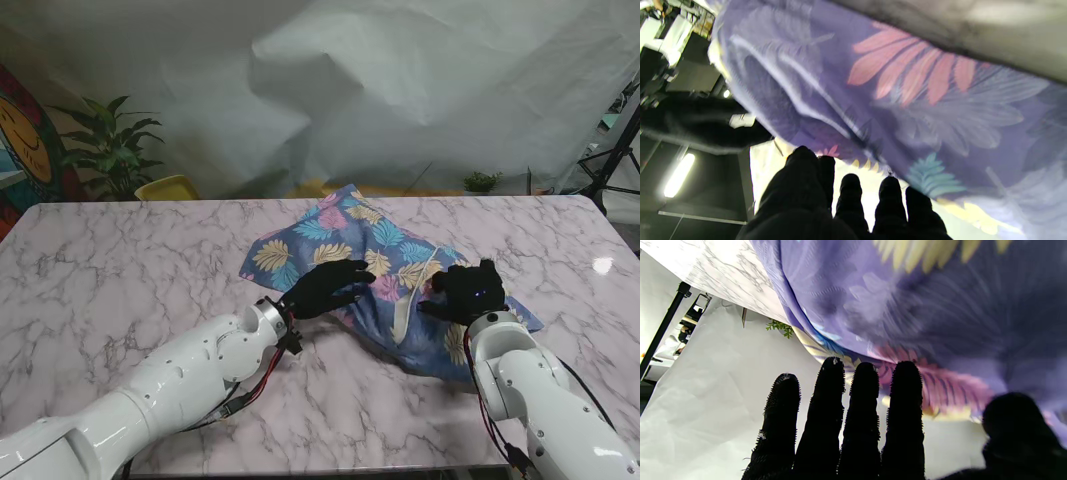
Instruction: Put a pillowcase on a pillow
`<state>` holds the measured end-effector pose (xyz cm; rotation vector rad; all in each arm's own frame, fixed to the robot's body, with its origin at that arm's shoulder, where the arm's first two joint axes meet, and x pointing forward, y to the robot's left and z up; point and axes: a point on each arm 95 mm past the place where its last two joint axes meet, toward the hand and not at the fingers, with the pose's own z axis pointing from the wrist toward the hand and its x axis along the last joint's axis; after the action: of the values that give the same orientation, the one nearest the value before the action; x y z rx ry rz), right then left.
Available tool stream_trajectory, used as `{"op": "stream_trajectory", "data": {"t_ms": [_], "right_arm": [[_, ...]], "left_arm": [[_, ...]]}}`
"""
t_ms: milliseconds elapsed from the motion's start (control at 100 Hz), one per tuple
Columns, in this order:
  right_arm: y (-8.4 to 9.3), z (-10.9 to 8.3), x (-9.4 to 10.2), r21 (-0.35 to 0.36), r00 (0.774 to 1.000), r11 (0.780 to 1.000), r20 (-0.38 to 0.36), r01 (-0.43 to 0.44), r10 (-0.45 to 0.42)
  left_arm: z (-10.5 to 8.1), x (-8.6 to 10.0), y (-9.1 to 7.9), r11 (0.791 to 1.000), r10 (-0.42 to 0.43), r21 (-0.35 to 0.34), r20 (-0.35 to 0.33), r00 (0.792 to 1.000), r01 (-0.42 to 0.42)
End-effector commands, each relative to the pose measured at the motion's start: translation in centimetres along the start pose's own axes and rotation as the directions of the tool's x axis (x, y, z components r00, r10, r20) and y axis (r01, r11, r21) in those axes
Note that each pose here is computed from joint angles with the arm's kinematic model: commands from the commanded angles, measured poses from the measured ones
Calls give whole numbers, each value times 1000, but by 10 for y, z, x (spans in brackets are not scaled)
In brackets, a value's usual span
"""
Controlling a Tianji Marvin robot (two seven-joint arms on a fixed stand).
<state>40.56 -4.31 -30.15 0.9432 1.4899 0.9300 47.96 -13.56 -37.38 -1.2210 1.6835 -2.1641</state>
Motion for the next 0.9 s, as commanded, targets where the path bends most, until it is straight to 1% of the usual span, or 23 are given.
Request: {"op": "stream_trajectory", "data": {"t_ms": [0, 60, 120, 250, 310, 380, 460, 530, 570, 660, 720, 810, 890], "right_arm": [[7, -2, 12, -15, 999, 999, -13, -40, 40], [10, -4, 17, 6, 998, 998, 2, -66, 66], [10, -4, 21, 44, 995, 994, 12, -98, 98], [8, -1, 29, 145, 985, 975, 43, -170, 165], [7, 2, 31, 176, 985, 970, 53, -168, 161], [5, 4, 33, 201, 990, 970, 63, -139, 129], [1, 9, 35, 190, 994, 978, 80, -86, 72], [0, 12, 35, 172, 997, 985, 83, -16, 2], [-2, 13, 36, 168, 997, 986, 82, -7, -7], [-3, 15, 37, 123, 996, 992, 88, -26, 16], [-3, 14, 37, 95, 996, 994, 81, -55, 48], [-2, 12, 39, 74, 993, 991, 50, -114, 110], [5, 8, 41, 60, 983, 981, 22, -183, 182]], "left_arm": [[9, 4, 2, 999, -7, -35, -6, 1000, 7], [13, 0, 5, 999, -8, -52, 2, 1000, 8], [15, -2, 7, 997, -22, -69, 18, 1000, 23], [14, -6, 10, 995, -38, -90, 34, 999, 40], [12, -6, 11, 994, -41, -96, 30, 999, 43], [9, -6, 13, 993, -51, -103, 26, 998, 53], [7, -5, 15, 992, -59, -108, 23, 998, 61], [6, -5, 16, 992, -66, -110, 21, 998, 68], [5, -5, 17, 991, -69, -114, 20, 997, 71], [5, -5, 20, 989, -81, -121, 20, 997, 83], [5, -4, 23, 987, -95, -126, 21, 995, 97], [6, -3, 28, 983, -114, -146, 17, 993, 115], [9, -2, 33, 981, -110, -159, 7, 994, 110]]}}
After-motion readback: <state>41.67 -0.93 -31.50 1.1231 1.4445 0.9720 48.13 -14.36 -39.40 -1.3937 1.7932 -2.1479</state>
